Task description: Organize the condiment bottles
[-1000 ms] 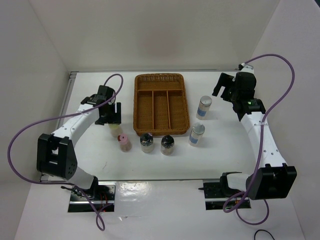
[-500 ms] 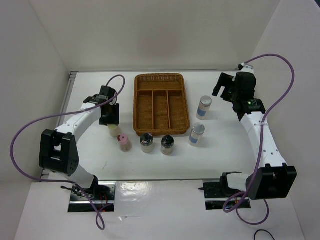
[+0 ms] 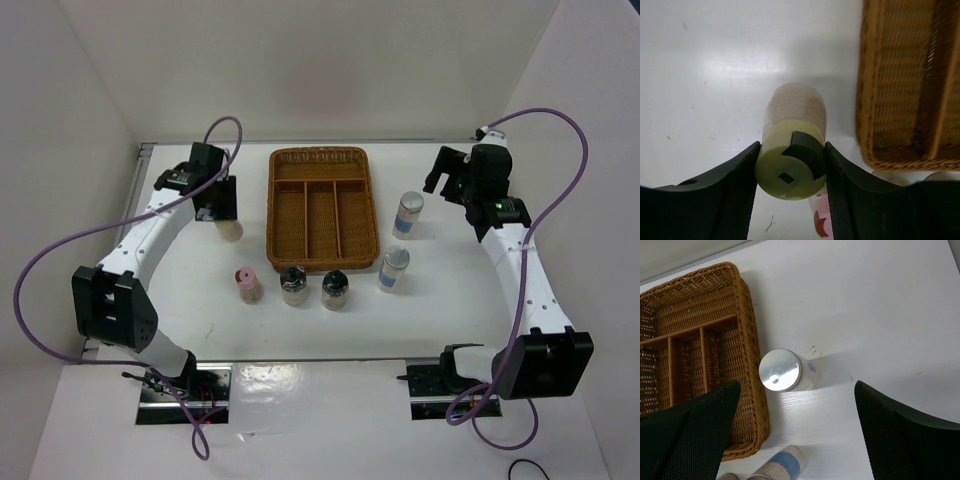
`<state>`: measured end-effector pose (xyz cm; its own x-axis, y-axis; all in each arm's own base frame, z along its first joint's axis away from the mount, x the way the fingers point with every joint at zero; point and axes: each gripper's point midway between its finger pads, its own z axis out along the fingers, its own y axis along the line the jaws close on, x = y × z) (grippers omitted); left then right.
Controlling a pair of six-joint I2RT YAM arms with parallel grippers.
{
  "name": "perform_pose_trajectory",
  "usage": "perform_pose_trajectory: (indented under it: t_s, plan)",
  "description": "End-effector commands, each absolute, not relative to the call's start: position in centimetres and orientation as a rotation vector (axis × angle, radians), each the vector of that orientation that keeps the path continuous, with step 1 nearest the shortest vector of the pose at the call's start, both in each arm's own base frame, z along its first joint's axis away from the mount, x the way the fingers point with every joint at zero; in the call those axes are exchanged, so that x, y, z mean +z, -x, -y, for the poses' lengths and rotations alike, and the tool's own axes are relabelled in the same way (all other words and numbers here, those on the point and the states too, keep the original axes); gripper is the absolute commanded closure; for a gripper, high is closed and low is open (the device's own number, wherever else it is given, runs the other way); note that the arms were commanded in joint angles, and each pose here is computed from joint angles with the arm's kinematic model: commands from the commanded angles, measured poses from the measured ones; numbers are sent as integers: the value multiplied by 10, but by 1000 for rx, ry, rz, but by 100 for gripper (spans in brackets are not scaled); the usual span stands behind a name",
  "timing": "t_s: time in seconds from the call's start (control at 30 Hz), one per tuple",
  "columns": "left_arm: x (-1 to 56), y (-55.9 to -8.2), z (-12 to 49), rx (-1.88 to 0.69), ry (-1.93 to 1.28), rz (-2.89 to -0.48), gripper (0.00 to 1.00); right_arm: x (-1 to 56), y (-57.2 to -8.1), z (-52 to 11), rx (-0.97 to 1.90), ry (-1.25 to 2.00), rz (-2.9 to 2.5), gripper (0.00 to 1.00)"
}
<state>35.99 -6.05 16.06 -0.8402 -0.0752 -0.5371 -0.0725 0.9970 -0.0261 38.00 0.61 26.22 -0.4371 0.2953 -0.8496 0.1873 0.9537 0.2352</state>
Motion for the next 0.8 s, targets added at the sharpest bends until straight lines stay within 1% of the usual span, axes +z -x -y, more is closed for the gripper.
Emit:
perform_pose_trajectory:
  t_s: [0.0,0.03,0.13,0.17,0.33,0.37,0.4,0.63,0.77]
  plan:
    - [221,-388,67,-34,81,-2407,59,262,-381,-7,143,-341,-2036,1]
    - [239,-398,69,-47,84,-2361,59,261,-381,-6,138,-331,-2037,1]
    - [244,-414,83,-60,30,-2355,59,259,-384,-8,147,-326,-2040,1]
    - [257,-422,92,-86,12,-2324,59,256,-385,-11,151,-318,-2052,1]
    - [252,-447,134,-123,-112,-2322,59,251,-388,-13,156,-302,-2057,1]
    - [243,-453,141,-123,-127,-2339,59,251,-388,-17,162,-293,-2058,1]
    - [249,-457,152,-133,-158,-2320,59,247,-387,-16,155,-285,-2069,1]
    - [227,-486,177,-145,-205,-2335,59,239,-387,-16,147,-277,-2088,1]
    - [218,-491,186,-154,-235,-2344,59,241,-388,-18,158,-270,-2080,1]
